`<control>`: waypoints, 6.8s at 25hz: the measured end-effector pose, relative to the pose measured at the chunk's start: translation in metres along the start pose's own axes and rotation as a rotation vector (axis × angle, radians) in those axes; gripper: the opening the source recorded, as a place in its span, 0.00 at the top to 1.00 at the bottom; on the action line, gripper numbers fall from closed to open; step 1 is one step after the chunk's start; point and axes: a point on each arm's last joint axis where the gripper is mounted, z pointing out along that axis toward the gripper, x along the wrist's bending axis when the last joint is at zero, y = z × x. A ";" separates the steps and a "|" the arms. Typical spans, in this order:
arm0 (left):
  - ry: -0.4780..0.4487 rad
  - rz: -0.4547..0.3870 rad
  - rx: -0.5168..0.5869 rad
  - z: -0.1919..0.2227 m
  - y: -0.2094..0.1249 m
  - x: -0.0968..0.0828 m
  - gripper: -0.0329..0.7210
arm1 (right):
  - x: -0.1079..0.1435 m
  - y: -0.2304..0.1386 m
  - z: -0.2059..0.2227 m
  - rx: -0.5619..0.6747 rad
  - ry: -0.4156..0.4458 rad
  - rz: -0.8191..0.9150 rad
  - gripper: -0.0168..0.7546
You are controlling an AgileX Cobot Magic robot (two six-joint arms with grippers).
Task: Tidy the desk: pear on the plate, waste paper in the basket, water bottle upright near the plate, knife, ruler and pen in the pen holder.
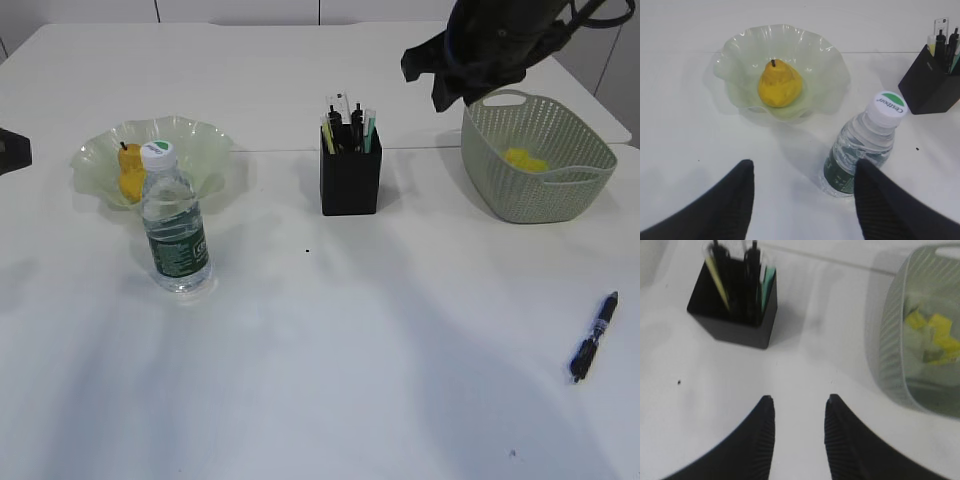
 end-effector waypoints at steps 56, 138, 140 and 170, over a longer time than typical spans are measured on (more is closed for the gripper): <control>0.005 -0.008 0.045 0.000 -0.004 0.000 0.36 | -0.123 -0.167 0.070 0.432 -0.170 0.902 0.59; 0.005 -0.008 0.035 0.006 -0.004 0.001 0.36 | -0.131 -0.170 0.121 0.545 -0.087 0.874 0.90; 0.005 -0.008 0.031 0.006 -0.004 0.001 0.36 | -0.130 -0.166 0.116 0.535 -0.073 0.880 0.90; 0.003 -0.007 0.037 -0.004 -0.003 0.000 0.36 | -0.007 -0.117 0.030 0.301 0.190 0.601 0.90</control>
